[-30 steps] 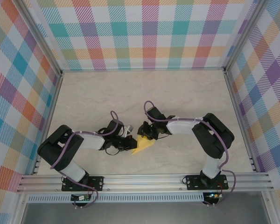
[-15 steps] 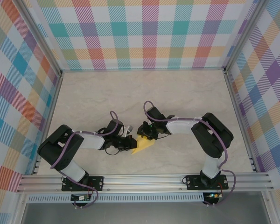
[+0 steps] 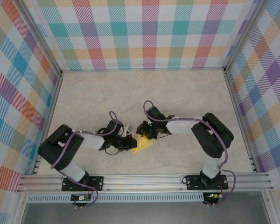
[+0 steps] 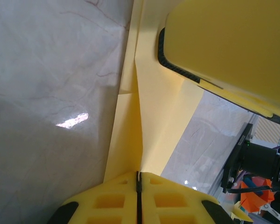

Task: Fold a paper plane with a square sheet of paper (pick it up from the middle)
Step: Fourth fold the wing at the center of the table.

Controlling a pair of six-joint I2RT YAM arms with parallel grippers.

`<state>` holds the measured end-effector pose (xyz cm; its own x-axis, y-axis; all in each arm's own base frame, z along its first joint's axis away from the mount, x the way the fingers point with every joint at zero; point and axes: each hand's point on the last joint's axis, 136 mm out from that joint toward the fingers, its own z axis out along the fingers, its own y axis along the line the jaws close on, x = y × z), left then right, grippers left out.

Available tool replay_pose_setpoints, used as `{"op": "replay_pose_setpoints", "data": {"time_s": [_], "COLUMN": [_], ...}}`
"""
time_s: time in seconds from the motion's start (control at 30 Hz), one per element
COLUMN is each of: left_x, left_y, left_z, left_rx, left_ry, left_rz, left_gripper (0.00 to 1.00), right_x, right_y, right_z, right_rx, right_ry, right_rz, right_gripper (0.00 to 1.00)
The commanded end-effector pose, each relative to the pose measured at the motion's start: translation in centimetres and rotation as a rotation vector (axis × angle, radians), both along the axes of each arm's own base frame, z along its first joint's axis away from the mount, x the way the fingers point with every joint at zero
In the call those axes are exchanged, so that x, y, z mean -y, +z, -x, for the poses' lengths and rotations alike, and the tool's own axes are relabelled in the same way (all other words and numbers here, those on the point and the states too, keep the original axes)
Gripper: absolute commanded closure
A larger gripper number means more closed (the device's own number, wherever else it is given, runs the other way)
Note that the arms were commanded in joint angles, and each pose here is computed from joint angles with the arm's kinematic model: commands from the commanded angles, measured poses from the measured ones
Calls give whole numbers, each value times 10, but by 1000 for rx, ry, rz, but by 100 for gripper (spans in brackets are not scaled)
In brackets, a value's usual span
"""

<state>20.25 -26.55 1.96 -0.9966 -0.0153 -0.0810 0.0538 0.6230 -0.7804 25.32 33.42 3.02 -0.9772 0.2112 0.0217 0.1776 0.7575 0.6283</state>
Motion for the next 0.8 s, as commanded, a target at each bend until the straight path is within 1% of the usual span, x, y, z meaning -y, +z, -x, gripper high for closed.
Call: {"op": "replay_pose_setpoints", "data": {"time_s": [0.0, 0.17, 0.43, 0.77], "left_x": [-5, -7, -5, -7], "left_y": [-4, -6, -5, -6], "left_z": [-6, -5, -6, -5], "left_rx": [12, 10, 10, 10], "left_ry": [27, 32, 27, 28], "left_rz": [-3, -10, -9, -17], "left_gripper": [92, 92, 92, 91], "right_x": [1, 1, -4, -1], "right_y": [19, 20, 6, -10], "right_z": [-4, -3, -1, 1], "right_rx": [59, 52, 9, -18], "right_ry": [-2, 12, 16, 12], "right_rz": [-4, 1, -3, 32], "right_gripper": [67, 66, 66, 66]}}
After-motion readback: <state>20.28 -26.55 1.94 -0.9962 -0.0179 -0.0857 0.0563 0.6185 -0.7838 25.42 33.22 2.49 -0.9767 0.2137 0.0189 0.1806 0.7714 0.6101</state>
